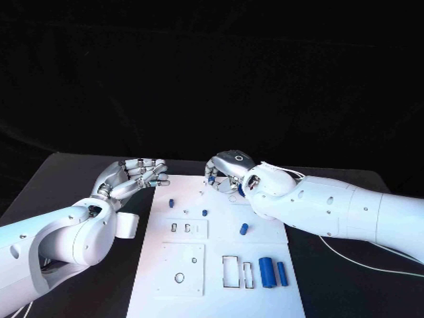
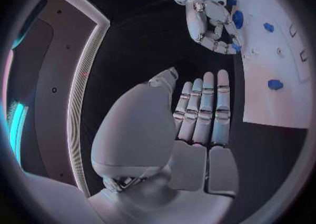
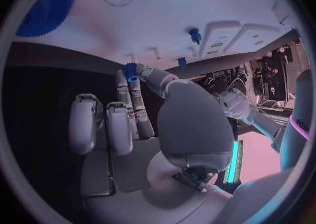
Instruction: Assemble the parts on the task board
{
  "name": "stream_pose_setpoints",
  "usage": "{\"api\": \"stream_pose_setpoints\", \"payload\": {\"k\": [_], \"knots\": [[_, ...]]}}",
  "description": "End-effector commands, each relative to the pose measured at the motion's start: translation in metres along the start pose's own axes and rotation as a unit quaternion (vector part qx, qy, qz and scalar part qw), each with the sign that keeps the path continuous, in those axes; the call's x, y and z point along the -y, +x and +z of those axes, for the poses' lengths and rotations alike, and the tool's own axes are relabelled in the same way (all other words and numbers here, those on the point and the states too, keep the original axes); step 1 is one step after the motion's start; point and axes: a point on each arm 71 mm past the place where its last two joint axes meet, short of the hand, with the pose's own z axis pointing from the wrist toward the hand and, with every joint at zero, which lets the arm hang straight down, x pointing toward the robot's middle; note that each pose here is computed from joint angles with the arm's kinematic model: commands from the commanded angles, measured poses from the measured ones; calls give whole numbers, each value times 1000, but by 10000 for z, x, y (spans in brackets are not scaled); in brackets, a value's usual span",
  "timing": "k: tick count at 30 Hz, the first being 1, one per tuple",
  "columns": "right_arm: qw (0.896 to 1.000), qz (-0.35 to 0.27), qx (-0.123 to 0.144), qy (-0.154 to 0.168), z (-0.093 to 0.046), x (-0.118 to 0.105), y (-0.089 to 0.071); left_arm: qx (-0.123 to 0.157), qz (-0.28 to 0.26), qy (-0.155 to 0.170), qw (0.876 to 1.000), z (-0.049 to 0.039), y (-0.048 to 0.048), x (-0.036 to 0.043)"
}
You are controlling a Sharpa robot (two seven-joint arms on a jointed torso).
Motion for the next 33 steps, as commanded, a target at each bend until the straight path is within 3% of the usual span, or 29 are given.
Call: {"api": "stream_pose_setpoints", "payload": {"k": [1,10,33], "knots": [[1000,-2,20,3,34,-12,-10,-12,-3,4,1000,9,32,23],[1000,-1,18,2,83,-48,30,-14,-1,11,1000,20,37,108],[1000,2,-9,4,79,-46,107,-14,-1,12,1000,32,31,126]]}}
